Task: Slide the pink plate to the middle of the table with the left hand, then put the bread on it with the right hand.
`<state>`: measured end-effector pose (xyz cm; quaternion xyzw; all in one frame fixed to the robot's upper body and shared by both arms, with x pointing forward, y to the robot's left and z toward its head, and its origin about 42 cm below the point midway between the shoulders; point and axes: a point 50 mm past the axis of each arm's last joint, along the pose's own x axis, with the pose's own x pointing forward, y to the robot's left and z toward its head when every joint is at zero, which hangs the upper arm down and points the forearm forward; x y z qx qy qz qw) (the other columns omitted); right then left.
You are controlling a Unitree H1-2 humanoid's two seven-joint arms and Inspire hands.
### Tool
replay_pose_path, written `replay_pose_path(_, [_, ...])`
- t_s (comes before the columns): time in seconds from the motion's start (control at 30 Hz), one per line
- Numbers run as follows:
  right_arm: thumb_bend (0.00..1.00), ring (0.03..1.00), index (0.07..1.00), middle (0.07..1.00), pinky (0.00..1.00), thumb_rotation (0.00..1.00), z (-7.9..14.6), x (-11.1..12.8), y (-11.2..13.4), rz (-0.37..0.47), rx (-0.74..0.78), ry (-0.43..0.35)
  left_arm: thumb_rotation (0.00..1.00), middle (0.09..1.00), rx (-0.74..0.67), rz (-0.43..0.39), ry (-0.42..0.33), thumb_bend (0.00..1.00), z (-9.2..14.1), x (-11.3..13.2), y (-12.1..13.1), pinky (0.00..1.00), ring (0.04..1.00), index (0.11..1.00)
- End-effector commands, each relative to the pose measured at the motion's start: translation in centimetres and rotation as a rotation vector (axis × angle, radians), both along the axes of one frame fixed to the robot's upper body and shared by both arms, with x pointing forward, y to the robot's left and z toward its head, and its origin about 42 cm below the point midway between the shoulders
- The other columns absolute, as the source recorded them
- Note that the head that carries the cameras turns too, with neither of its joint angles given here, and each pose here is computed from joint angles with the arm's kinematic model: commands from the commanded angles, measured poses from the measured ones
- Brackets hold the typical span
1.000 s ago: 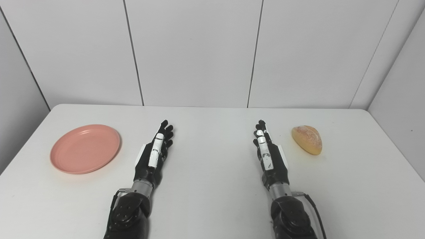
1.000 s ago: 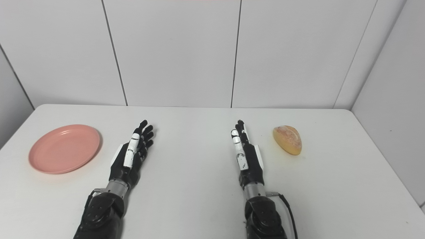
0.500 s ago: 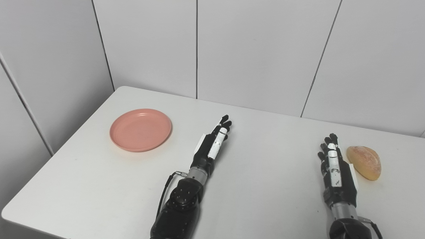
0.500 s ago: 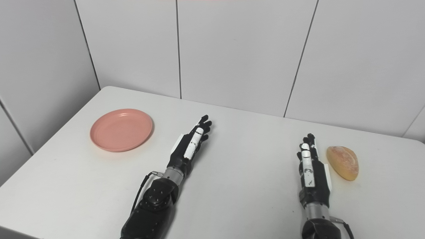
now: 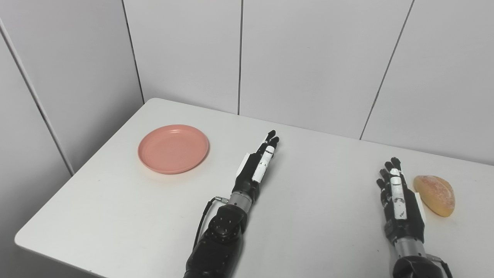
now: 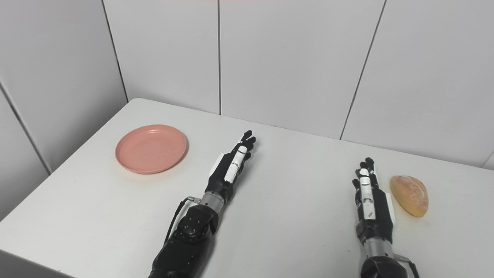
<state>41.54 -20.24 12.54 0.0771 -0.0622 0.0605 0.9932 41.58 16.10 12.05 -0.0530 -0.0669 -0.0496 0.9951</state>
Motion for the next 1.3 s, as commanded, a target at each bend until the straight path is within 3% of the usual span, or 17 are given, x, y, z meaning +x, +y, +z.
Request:
replay_pose_path(0.0, [0.60,1.000,1.000,1.000,1.00,0.87,0.0,0.1,-0.5,0.000,0.004,-0.033,1.00,0.987,-0.034,0.010,-0.076,0.43,2.1,0.9,0.1,1.00,1.000,0.983])
replay_pose_path(0.6, [0.61,1.000,1.000,1.000,1.00,0.91,0.0,0.3,-0.9,0.016,-0.022,-0.031,1.00,0.937,-0.150,0.213,-0.181,0.44,6.6,2.3,4.8,1.00,0.957,0.929])
replay_pose_path(0.8, [0.59,1.000,1.000,1.000,1.00,0.90,-0.1,0.5,-0.7,0.015,-0.009,-0.037,1.00,0.948,-0.089,0.271,-0.242,0.44,7.6,2.4,7.1,0.99,0.961,0.941])
replay_pose_path(1.17, [0.59,1.000,1.000,1.000,1.00,0.92,0.0,0.5,-0.7,0.014,-0.022,-0.036,1.00,0.875,-0.063,0.436,-0.332,0.45,9.6,1.9,11.6,0.89,0.889,0.870])
replay_pose_path(1.27, [0.58,1.000,1.000,1.000,1.00,0.91,0.2,0.5,-0.7,0.008,-0.021,-0.038,1.00,0.853,-0.069,0.481,-0.339,0.49,10.3,1.6,12.7,0.88,0.869,0.847])
